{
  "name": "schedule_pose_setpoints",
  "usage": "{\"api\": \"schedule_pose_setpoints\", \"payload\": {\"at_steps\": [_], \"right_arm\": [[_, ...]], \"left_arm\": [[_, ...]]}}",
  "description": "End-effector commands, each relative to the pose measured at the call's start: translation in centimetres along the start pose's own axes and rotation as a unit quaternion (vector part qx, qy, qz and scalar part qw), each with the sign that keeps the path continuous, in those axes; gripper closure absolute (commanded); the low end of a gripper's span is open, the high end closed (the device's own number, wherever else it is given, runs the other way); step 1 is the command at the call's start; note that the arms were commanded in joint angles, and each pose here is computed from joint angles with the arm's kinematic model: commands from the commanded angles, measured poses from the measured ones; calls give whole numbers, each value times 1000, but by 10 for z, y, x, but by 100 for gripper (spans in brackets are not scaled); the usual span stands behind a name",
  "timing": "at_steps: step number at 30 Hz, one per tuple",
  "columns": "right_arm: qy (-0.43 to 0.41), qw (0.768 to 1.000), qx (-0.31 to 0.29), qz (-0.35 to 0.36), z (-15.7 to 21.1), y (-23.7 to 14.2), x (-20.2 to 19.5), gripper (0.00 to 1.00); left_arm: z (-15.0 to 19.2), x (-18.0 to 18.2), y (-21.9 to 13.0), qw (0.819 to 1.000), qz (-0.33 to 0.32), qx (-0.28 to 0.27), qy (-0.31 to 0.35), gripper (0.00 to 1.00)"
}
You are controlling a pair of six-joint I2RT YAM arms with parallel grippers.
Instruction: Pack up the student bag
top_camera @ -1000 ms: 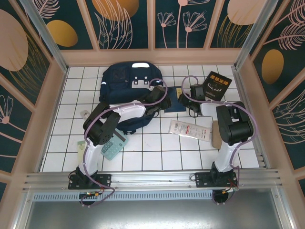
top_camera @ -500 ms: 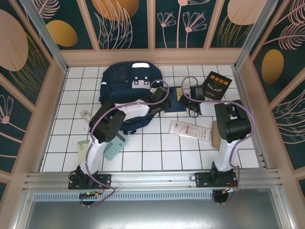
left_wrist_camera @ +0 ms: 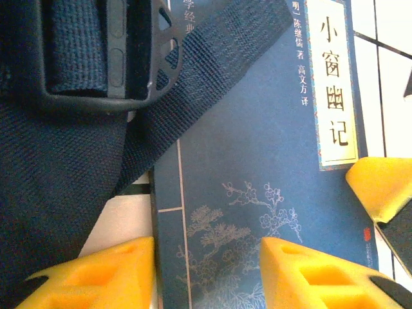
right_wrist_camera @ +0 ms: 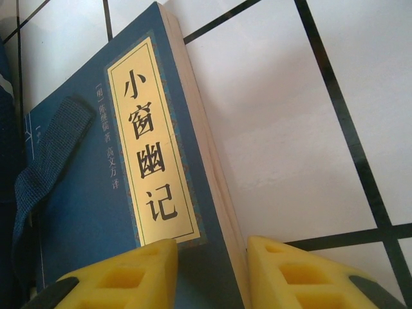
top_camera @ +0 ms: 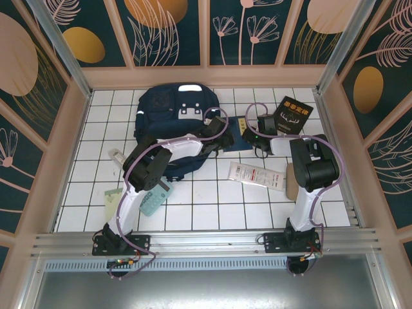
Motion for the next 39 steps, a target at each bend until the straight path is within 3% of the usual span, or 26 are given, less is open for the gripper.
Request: {"api": "schedule_pose_setpoints", "payload": {"at_steps": [1,8,12,24,36,39], "right_arm": [[5,999,33,-28,11,5,4,67],[8,999,34,-30,11,4,4,69],[10,999,34,-32,10,2,4,69],[17,999,29,-34,8,-3,2,69],[20,999,30,-36,9,-4,2,69],[22,999,31,-35,9,-4,1,69]], "left_arm": [[5,-21,1,996,91,-4,-3,54],[-9,-44,-27,976,209,-66,0,56],[-12,-48,-36,967,239,-86,2,57],[-13,-32,-38,954,278,-104,-43,54],[-14,-29,-31,957,271,-97,-44,53],[-15,-27,-30,959,263,-99,-46,48]]}}
Point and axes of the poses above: each hand's point on the last joint's axis, 136 mm out from that joint toward the fingers, its own y axis out along the fingers, its own x axis along the line the jaws close on, z = x × y, the point moved 8 cm from there along -y, back along the fingers, and after that the axes turned 14 degrees about y, right-handed, at the moved point
